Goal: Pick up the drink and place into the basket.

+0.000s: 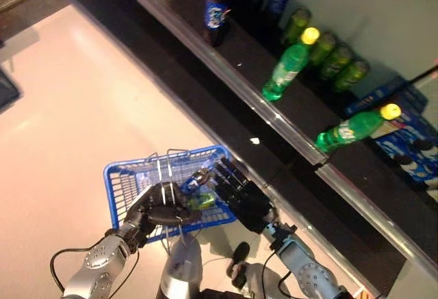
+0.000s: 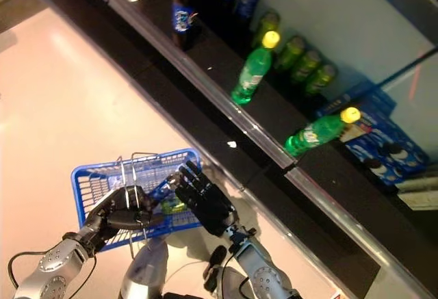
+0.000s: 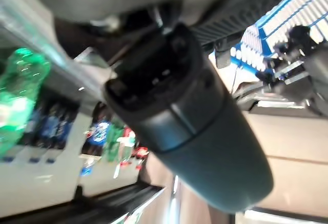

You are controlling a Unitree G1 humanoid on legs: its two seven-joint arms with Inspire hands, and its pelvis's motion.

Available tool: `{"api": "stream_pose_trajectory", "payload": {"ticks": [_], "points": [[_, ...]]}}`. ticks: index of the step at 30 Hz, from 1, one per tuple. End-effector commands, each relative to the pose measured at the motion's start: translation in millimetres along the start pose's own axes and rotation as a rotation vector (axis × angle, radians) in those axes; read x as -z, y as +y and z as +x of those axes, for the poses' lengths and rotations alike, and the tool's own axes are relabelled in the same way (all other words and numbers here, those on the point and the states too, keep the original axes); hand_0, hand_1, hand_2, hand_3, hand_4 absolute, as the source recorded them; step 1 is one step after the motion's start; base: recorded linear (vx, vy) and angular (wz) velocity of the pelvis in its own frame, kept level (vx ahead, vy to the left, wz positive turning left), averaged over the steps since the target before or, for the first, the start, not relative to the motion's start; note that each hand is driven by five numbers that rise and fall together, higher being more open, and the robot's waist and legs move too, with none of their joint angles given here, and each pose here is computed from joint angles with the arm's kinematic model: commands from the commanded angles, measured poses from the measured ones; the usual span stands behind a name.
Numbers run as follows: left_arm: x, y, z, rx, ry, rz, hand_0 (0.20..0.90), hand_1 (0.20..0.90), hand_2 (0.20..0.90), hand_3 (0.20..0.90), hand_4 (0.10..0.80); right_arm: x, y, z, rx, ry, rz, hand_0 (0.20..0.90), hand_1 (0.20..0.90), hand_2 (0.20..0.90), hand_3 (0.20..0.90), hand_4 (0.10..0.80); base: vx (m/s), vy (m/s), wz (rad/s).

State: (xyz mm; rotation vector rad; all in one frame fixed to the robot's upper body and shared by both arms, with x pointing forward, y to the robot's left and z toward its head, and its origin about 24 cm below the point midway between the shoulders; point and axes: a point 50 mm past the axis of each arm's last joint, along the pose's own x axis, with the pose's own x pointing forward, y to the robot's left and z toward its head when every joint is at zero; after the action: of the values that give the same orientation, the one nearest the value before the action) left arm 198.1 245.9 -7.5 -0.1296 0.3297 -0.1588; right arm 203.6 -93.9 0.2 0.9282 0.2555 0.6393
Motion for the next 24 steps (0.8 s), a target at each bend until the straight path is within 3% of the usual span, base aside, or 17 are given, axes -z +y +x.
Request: {"api": "stream_pose_trajectory", "payload": {"ticks": [1,10,13,17,24], "points": [[-34,-31,-7,0.118,-0.337,0.012,0.300,0.300,0.300,0.200,0.100,-2,10,-12,-0.086,-0.030,-0.001,0.900,0.900,0.900,0.900,0.800,0.038,0.130,-0.22],[32,8,-18,-0.215,-0.099,-0.027,0.300,0.300,0.300,0.200,0.100,5,-38,-57,0.299,-0.085,-0.023,0.900,0.900,0.900,0.900,0.800,-0.019,0.066,-0.29],[52,12,-12,-0.276,0.003,-0.100,0.300,0.300,0.300,0.200,0.100,6,-61,-72,0.590,-0.066,-0.148,0.900,0.900,0.900,0.900,0.800,0.059,0.017,-0.01],[70,7,-9,-0.330,0.070,-0.122,0.300,0.300,0.300,0.200,0.100,16,-92,-98,0.949,0.113,-0.341,0.900,0.900,0.900,0.900,0.800,-0.003,-0.089,0.90],[96,14,-24,-0.498,0.104,-0.298,0.300,0.300,0.300,0.200,0.100,33,-112,-114,1.130,0.310,-0.359,0.900,0.900,0.900,0.900,0.800,-0.100,-0.081,0.49]]}}
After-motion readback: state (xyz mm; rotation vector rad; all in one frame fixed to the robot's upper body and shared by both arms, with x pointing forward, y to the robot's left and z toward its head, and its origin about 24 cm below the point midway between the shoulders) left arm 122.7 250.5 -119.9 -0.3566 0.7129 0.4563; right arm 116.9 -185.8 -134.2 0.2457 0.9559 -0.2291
